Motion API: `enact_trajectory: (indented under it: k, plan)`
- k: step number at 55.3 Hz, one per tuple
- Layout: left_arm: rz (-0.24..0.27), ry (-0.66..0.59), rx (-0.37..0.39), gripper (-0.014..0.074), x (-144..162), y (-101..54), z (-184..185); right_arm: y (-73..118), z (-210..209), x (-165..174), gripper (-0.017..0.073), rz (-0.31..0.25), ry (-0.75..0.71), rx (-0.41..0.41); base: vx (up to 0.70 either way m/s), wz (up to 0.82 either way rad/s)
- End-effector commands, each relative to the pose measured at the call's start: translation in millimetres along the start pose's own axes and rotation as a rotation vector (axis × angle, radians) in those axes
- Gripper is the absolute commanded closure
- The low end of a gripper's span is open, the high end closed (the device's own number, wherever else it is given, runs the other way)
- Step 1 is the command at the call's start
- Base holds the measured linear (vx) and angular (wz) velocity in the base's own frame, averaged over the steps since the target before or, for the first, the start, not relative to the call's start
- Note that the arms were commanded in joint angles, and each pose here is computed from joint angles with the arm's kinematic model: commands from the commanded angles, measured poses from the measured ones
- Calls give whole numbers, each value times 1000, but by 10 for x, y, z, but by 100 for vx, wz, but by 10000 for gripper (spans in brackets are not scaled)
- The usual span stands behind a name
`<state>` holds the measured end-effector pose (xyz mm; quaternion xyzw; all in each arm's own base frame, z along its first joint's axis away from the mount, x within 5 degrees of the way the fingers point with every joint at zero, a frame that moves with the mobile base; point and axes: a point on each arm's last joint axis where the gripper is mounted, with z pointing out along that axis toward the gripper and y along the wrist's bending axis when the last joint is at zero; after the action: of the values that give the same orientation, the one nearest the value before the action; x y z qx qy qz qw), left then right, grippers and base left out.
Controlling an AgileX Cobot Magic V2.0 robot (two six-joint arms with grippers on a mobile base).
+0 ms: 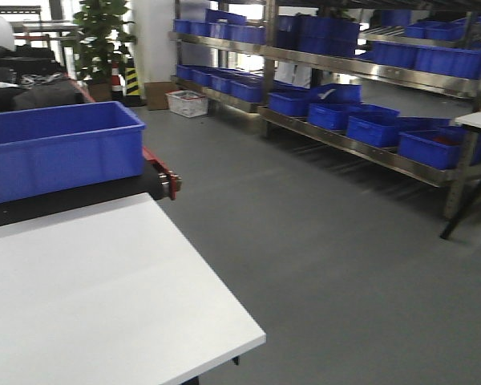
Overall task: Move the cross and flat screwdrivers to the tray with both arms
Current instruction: 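Drive the base away from the table holding both screwdrivers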
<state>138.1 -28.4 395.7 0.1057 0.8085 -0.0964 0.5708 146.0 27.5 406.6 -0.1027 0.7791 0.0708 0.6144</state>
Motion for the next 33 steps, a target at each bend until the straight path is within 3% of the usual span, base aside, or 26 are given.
enact_trajectory:
  k: [1, 33]
  plan:
    - [-20, -118, -12, 596, -165, 0, -59, -17, -73, -175, 567, -7, -124, 27, -13, -62]
    - [-19, -120, -12, 596, -165, -1, -64, -17, -73, -175, 567, -7, -124, 27, -5, -62]
